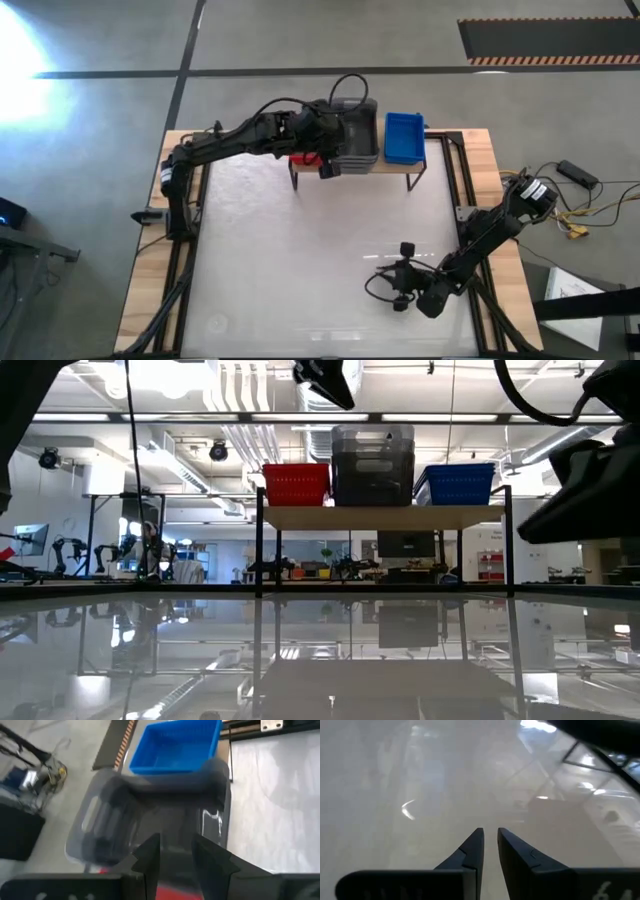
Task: Stack baskets on shelf by color
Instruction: Return to Home Position
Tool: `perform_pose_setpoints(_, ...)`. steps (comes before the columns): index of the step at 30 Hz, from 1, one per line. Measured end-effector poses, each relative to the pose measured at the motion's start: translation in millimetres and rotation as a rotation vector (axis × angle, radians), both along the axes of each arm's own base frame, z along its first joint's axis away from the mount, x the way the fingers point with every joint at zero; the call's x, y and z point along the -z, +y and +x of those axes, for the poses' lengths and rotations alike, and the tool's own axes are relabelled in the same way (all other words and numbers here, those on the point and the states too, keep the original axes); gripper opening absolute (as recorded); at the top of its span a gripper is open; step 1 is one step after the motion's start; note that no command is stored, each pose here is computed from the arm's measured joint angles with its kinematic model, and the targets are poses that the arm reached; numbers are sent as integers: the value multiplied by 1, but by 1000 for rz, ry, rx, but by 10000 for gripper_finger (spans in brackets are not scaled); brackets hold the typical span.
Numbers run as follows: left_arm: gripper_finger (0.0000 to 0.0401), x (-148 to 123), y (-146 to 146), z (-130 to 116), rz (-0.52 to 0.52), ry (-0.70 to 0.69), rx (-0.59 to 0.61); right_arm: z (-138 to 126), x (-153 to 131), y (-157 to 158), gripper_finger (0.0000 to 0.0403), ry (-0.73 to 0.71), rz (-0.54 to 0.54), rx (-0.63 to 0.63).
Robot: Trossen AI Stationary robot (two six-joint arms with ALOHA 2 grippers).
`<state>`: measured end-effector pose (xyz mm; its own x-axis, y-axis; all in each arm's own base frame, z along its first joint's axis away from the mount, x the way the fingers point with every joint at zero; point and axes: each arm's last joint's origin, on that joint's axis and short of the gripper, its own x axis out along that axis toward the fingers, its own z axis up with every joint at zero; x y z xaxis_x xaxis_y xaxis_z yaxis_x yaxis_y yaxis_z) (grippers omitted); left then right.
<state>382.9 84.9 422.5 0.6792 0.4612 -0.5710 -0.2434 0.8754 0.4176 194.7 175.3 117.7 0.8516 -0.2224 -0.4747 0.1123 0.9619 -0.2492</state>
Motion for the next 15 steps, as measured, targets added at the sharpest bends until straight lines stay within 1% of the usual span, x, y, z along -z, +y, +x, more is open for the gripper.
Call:
perform_pose_setpoints(3,95,-6,-5,-15,-44,18,-26,-5,4,-4,40,-9,-15,30)
perform_pose_setpoints(6,86,-6,-12,-33,-94,73,-47,-12,13,-9,25,50,45,-7)
perform_pose_setpoints(7,81,-4,-15,-38,-106,73,-54,-14,16,-11,19,67,71,-13)
perform_pose_setpoints(9,70,7,-19,-46,-123,85,-59,-19,21,-14,11,79,120,-25)
perform_pose_setpoints(12,50,28,-29,-59,-144,33,-54,-23,26,-20,9,43,187,-67)
perform_pose_setpoints(15,34,54,-42,-77,-146,-51,-26,-23,26,-30,9,-24,252,-154)
